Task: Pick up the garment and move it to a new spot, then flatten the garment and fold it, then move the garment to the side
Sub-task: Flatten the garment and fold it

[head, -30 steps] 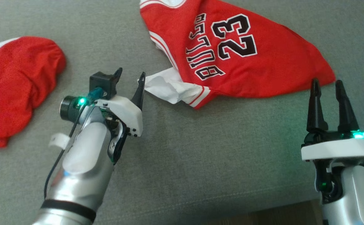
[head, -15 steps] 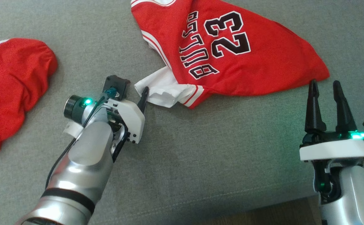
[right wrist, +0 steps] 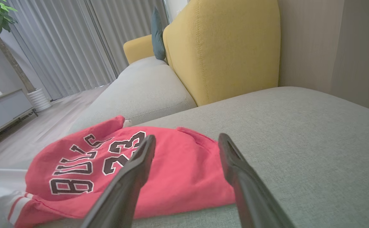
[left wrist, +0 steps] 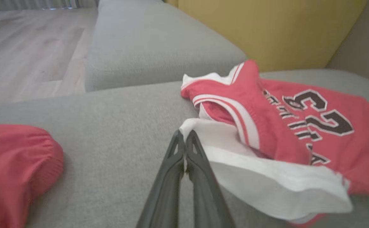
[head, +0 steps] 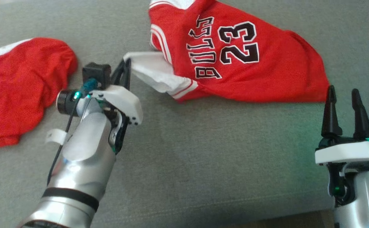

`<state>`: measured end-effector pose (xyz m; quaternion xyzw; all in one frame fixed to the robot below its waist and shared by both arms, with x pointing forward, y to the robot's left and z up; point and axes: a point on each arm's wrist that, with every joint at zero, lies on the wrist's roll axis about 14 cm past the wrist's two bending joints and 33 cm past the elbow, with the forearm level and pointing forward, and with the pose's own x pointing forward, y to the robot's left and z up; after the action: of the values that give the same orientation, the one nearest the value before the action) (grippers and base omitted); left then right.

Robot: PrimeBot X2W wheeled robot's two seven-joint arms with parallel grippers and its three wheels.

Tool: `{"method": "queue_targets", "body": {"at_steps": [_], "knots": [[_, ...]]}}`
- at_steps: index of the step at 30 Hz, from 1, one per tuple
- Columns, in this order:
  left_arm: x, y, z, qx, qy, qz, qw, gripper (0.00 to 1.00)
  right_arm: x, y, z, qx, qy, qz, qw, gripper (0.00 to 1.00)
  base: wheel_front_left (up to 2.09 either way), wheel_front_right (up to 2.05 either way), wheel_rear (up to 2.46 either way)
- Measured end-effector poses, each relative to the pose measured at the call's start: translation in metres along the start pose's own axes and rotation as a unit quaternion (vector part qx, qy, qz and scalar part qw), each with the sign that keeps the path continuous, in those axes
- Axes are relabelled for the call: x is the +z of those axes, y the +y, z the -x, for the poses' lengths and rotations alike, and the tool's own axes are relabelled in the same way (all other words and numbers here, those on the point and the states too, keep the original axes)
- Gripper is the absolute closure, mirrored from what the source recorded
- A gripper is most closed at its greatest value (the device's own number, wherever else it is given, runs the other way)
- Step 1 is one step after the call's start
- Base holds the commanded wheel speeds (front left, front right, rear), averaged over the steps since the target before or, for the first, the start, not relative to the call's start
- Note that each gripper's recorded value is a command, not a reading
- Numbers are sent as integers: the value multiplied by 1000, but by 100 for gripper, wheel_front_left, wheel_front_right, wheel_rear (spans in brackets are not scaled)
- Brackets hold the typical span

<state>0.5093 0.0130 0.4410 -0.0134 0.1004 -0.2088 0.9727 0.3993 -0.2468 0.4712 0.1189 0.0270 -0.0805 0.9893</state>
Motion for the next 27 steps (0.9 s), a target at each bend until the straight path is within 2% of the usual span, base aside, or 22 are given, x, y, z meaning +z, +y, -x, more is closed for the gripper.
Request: {"method": "queue_targets", "body": {"at_steps": [5, 8, 15, 27], "knots": [[55, 22, 19, 52, -97, 31, 993, 100, -12, 4, -3, 5, 24, 4, 1000, 0, 0, 0, 0], [65, 32, 42, 79, -128, 43, 988, 100, -23, 6, -3, 6, 45, 3, 999, 0, 0, 0, 0], [54, 35, 83, 100, -136, 60, 984, 100, -59, 4, 2, -1, 112, -4, 994, 0, 0, 0, 0], [58, 29, 90, 91, -148, 69, 982, 100, -98, 7, -16, -17, 179, -32, 983, 0, 0, 0, 0]]}}
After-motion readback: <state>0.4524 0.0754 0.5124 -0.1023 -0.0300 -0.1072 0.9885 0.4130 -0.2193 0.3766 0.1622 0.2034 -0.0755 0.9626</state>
